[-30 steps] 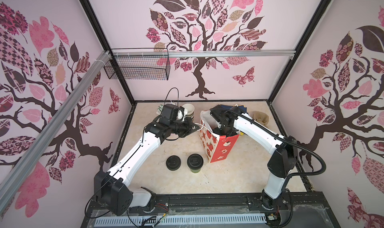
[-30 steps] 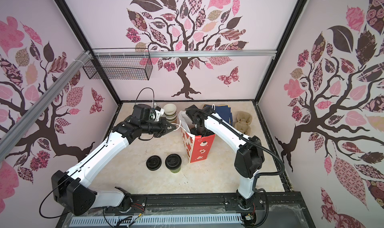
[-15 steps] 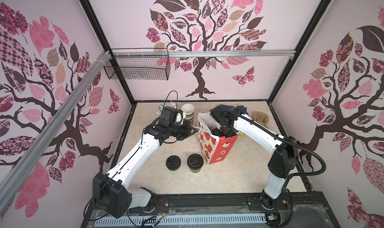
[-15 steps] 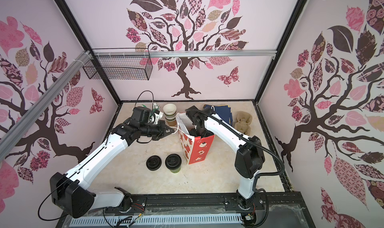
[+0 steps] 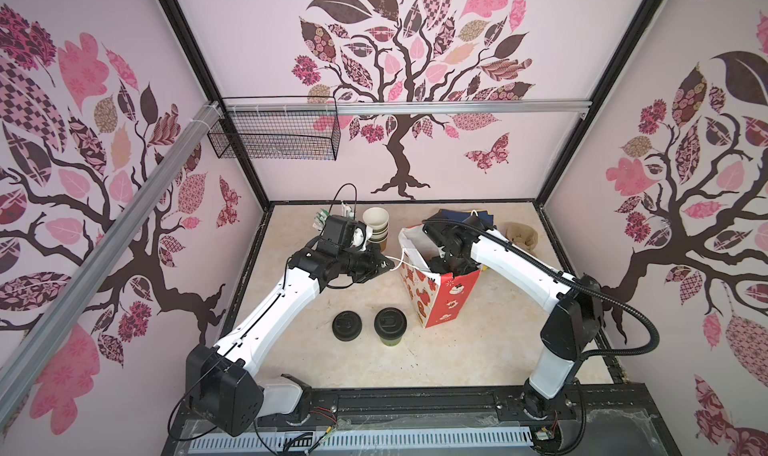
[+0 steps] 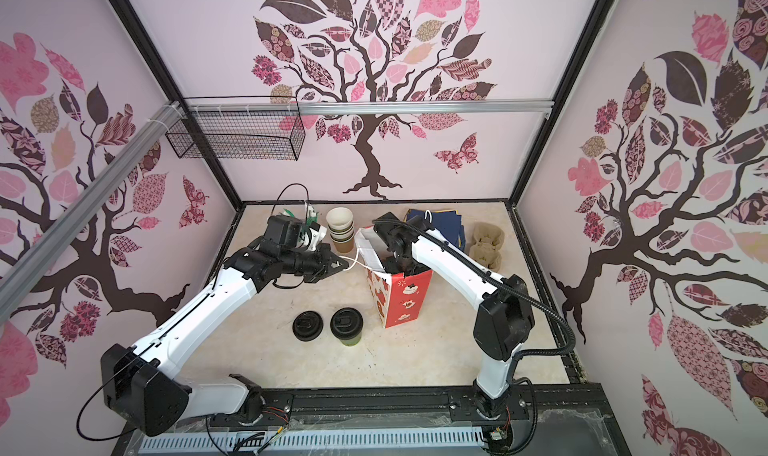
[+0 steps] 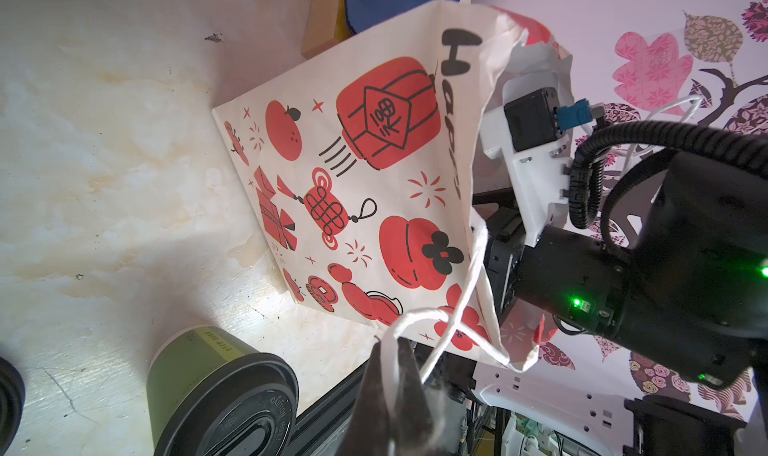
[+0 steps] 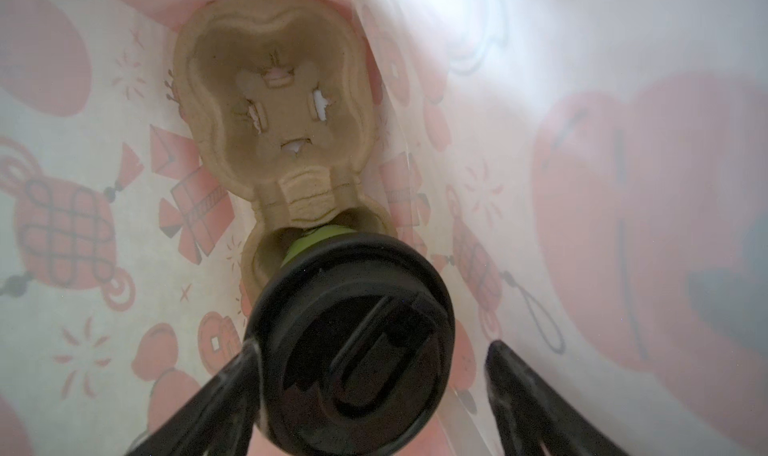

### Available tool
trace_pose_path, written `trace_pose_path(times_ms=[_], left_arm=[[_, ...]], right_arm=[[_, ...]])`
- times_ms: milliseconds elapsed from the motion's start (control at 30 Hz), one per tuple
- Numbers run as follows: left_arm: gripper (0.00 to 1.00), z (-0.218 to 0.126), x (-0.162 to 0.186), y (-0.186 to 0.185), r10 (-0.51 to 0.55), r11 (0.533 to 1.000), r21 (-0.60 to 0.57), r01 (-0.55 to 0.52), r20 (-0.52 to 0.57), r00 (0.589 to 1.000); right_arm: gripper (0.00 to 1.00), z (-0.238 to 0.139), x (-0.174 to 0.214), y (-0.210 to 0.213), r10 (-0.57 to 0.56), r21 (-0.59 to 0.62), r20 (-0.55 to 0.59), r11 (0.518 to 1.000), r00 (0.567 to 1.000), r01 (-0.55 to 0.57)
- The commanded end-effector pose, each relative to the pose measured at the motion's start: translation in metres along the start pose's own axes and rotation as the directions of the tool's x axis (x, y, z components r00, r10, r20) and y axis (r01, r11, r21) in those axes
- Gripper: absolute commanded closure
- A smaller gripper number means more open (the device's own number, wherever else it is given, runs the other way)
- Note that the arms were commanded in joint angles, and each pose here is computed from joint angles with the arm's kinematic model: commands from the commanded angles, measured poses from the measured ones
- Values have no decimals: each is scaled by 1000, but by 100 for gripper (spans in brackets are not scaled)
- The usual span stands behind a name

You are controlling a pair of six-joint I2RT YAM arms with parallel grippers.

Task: Pack the takeout coffee
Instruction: 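Lift the right gripper out of the bag and swing it toward the bag's far side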

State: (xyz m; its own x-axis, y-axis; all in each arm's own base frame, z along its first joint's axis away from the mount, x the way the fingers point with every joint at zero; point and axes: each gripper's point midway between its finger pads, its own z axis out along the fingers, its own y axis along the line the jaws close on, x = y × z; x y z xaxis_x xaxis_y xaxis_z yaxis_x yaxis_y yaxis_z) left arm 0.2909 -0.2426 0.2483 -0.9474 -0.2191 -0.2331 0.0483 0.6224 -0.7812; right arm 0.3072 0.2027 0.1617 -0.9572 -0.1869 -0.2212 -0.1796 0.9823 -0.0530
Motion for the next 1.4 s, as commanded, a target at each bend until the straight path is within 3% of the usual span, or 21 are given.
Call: trace_pose_path(times_ms=[0, 167, 267, 367, 533, 800, 1067, 1367], left_arm=[[100, 1, 2, -4, 14, 999, 40, -13, -11, 1000], [65, -11, -15, -48, -4, 977, 214, -7, 53, 999], [45, -13, -21, -56, -28, 970, 241, 12, 65, 998], [37, -10, -22, -59, -42, 969, 247, 27, 56, 998], [32, 6, -14, -55, -34, 981, 189, 30, 19, 999], [38, 33, -10, -40, -67, 992, 103, 68, -10, 998], [75, 41, -9, -36, -61, 995, 76, 63, -20, 998], [96, 42, -5, -28, -43, 998, 38, 44, -32, 999]], right_arm=[[13, -15, 2, -5, 22, 6, 38, 1000, 999, -22], [14, -10, 5, -3, 12, 25, 24, 1000, 1000, -13], [14, -9, 5, -3, 5, 38, 21, 999, 1000, -6], [14, -10, 4, -1, 4, 38, 22, 999, 1000, -4], [14, -13, 2, 0, 5, 38, 27, 999, 1000, -7], [14, -15, 2, 2, 10, 33, 29, 999, 1000, -11], [11, -31, -3, 11, 19, -36, 59, 999, 998, -17], [8, -56, -9, 16, 42, -114, 133, 993, 990, -27]])
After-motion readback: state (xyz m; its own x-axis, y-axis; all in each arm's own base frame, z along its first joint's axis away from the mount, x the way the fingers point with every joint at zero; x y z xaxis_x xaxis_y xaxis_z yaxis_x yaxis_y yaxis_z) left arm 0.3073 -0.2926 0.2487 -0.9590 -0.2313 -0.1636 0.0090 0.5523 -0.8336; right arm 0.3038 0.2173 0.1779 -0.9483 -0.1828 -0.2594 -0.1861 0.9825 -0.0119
